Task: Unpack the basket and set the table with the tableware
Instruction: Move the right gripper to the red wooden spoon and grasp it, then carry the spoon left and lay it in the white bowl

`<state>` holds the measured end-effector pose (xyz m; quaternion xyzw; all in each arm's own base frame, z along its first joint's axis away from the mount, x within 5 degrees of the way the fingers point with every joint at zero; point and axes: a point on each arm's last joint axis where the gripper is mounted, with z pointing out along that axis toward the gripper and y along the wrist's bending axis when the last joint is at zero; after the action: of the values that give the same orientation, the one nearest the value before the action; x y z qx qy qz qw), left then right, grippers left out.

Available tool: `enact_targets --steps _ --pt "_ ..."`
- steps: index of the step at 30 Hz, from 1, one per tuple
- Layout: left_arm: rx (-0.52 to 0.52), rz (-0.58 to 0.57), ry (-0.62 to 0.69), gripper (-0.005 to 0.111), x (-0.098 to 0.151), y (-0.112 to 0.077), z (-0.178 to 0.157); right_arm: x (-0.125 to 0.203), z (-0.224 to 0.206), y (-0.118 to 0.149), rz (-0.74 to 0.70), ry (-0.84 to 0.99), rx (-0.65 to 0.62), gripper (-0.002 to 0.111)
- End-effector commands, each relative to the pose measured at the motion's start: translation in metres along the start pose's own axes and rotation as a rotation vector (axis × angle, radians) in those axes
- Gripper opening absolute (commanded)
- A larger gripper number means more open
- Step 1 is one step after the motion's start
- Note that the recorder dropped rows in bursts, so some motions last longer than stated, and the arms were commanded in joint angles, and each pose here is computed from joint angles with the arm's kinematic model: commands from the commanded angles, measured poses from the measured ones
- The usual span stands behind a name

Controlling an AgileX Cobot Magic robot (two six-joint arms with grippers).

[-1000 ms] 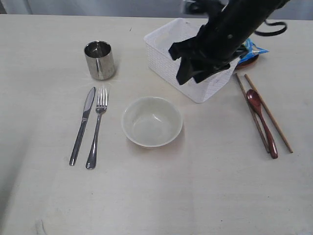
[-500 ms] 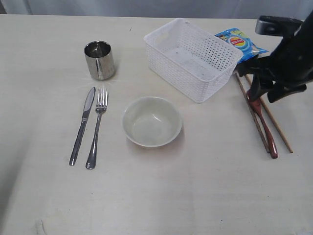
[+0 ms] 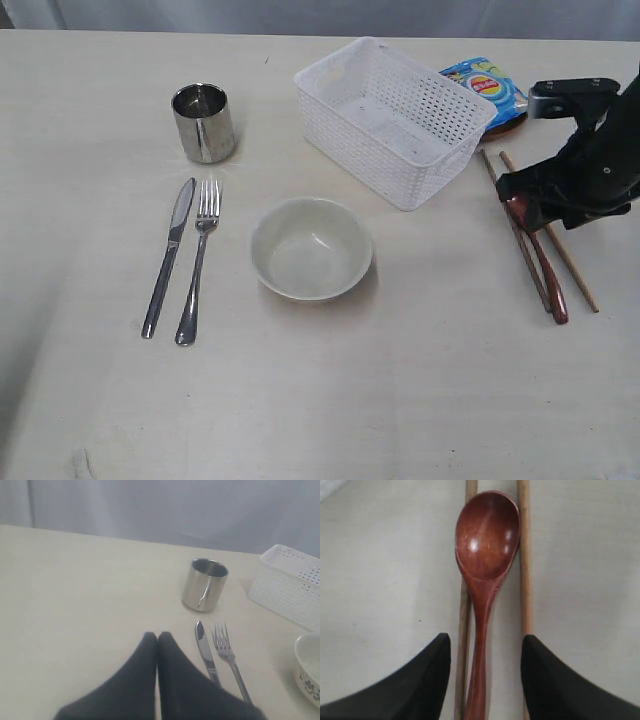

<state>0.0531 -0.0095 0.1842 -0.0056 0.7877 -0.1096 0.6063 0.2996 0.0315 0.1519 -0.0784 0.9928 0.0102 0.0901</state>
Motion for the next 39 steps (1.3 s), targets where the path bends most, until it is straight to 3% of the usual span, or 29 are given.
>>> enact_targets --steps 1,9,17,20,31,39 --pt "0.002 -0.003 -0.012 0.000 0.000 0.000 0.000 0.002 0.016 -0.004 -0.011 0.042 0.015 0.044" --pt "0.002 -0.003 -0.012 0.000 0.000 0.000 0.000 0.002 0.029 -0.005 -0.016 0.066 0.017 0.043" --pt "0.002 -0.003 -0.012 0.000 0.000 0.000 0.000 0.002 0.037 -0.005 -0.021 0.069 0.020 0.013" --pt "0.002 -0.003 -0.012 0.000 0.000 0.000 0.000 0.002 0.041 -0.005 -0.021 0.079 0.019 0.007" --pt "0.003 -0.006 -0.012 0.000 0.000 0.000 0.000 -0.001 0.041 -0.003 -0.015 0.089 0.011 0.007" --pt "0.003 -0.006 -0.012 0.000 0.000 0.000 0.000 -0.009 -0.032 0.026 -0.041 -0.108 -0.041 0.007"
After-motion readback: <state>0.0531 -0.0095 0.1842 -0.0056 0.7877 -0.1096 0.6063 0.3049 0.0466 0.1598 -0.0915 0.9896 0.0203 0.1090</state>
